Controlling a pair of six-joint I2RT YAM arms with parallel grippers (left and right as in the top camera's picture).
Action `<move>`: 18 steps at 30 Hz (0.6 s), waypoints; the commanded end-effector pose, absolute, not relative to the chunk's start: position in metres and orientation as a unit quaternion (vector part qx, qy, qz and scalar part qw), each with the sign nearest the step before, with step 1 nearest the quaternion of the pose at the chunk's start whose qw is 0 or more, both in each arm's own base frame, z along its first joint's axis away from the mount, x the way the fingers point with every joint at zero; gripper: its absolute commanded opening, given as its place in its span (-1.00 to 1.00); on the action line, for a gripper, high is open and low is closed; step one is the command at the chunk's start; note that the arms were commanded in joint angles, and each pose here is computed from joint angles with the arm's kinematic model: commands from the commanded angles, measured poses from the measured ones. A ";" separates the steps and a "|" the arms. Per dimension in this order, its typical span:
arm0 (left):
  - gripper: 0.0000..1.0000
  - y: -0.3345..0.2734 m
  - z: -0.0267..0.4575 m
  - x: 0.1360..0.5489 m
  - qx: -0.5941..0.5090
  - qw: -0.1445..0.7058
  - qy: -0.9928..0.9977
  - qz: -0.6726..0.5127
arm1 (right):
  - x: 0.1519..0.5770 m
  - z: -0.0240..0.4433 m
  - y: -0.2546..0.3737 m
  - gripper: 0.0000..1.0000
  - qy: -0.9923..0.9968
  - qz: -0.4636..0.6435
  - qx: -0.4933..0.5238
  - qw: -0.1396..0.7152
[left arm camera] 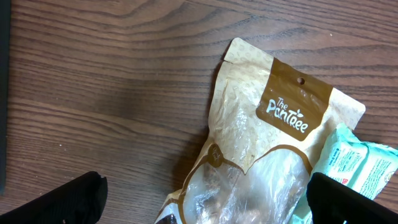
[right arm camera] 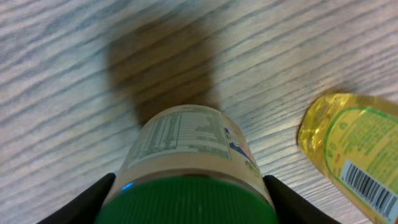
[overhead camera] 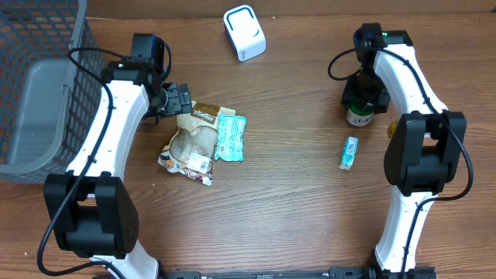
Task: Scan the item barcode
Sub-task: 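Carry the jar right and lower it upright onto the table, then release the jar and move the right gripper over the tissue pack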
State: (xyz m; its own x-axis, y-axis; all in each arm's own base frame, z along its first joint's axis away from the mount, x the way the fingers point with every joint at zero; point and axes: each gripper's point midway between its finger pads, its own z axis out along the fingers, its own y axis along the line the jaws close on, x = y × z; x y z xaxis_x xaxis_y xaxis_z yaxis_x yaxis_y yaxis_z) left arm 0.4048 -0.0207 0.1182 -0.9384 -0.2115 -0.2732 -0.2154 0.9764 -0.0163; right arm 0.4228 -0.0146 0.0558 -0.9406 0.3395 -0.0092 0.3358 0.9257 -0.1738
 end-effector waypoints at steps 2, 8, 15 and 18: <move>0.99 -0.020 0.125 0.408 -0.111 0.148 0.983 0.008 | 0.420 0.059 -0.017 0.52 -0.981 0.085 -0.173 0.013; 0.99 -0.020 0.125 0.408 -0.110 0.148 0.983 0.008 | 0.420 0.059 -0.017 0.76 -0.981 0.086 -0.173 0.014; 1.00 -0.020 0.125 0.408 -0.110 0.148 0.983 0.008 | 0.432 0.058 -0.016 0.86 -0.984 0.081 -0.160 -0.010; 1.00 -0.020 0.125 0.408 -0.110 0.148 0.983 0.007 | 0.434 0.059 -0.016 0.87 -0.984 0.080 -0.160 -0.015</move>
